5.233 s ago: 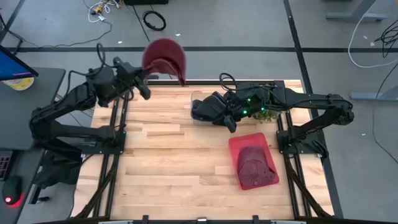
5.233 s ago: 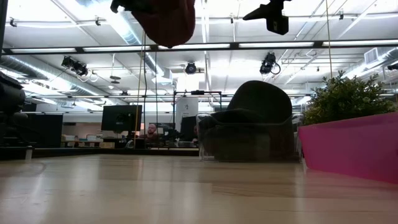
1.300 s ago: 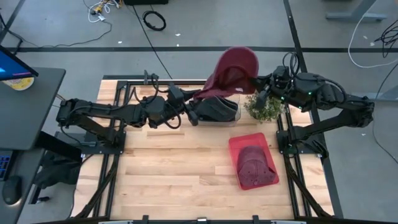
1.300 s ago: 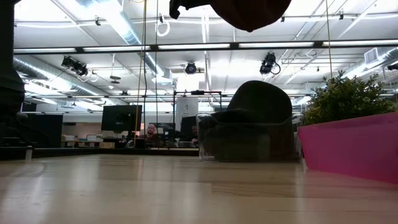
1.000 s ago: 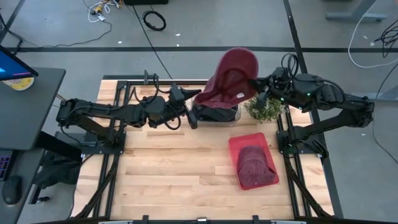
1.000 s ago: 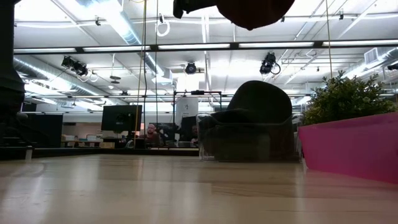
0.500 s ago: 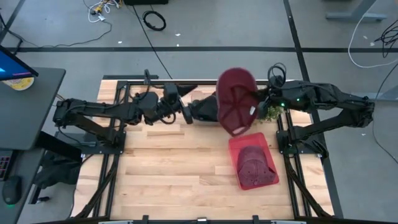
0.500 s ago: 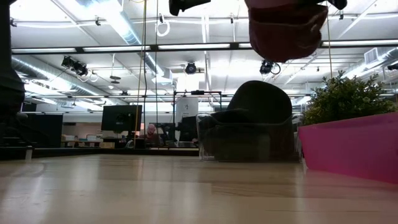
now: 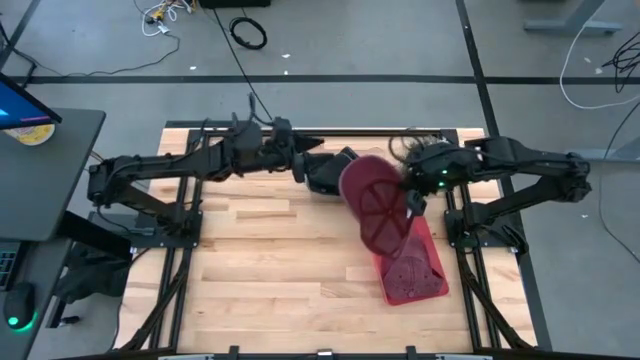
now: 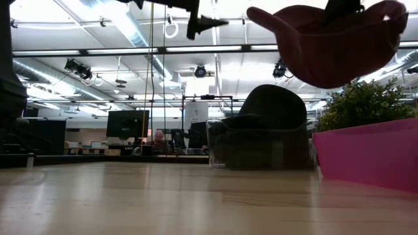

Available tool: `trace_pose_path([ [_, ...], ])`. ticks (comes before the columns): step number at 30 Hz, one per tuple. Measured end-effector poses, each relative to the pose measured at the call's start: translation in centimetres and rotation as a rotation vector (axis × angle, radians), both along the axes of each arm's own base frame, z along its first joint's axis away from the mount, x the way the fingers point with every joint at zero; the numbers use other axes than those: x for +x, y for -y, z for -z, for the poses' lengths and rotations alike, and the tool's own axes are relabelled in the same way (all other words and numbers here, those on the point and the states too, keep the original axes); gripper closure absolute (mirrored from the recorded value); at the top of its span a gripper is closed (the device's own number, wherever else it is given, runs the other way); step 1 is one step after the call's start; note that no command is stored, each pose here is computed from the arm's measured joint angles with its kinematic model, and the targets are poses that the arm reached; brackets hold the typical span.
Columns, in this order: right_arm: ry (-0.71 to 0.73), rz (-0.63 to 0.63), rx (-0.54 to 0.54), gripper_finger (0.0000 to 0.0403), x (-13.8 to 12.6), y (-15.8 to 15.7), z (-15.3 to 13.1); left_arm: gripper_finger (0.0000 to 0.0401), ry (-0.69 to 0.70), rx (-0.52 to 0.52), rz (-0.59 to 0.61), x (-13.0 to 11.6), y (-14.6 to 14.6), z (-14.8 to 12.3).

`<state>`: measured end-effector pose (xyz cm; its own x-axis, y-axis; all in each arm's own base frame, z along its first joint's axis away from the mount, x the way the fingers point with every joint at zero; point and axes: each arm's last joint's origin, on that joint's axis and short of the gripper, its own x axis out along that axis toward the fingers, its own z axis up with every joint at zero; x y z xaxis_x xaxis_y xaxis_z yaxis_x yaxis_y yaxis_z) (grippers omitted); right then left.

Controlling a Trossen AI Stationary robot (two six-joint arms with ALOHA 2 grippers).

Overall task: Pick & Place hat
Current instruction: Put the red cap into the red bin

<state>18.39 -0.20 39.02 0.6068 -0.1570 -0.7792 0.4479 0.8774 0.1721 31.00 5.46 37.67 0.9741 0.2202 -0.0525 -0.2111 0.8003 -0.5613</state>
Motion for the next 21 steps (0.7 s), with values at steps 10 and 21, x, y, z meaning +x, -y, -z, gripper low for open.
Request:
trace_pose_path([
  [10,0.022,-0.101,-0.078,0.0398,3.8,-0.1,0.9,0.0014,-0.105,-0.193,0.189,0.4,-0.6,1.8],
  [21,0.156,-0.132,-0.117,0.0398,5.6,-0.1,0.3,0.0042,-0.138,-0.152,0.241,1.0,0.1,2.4],
])
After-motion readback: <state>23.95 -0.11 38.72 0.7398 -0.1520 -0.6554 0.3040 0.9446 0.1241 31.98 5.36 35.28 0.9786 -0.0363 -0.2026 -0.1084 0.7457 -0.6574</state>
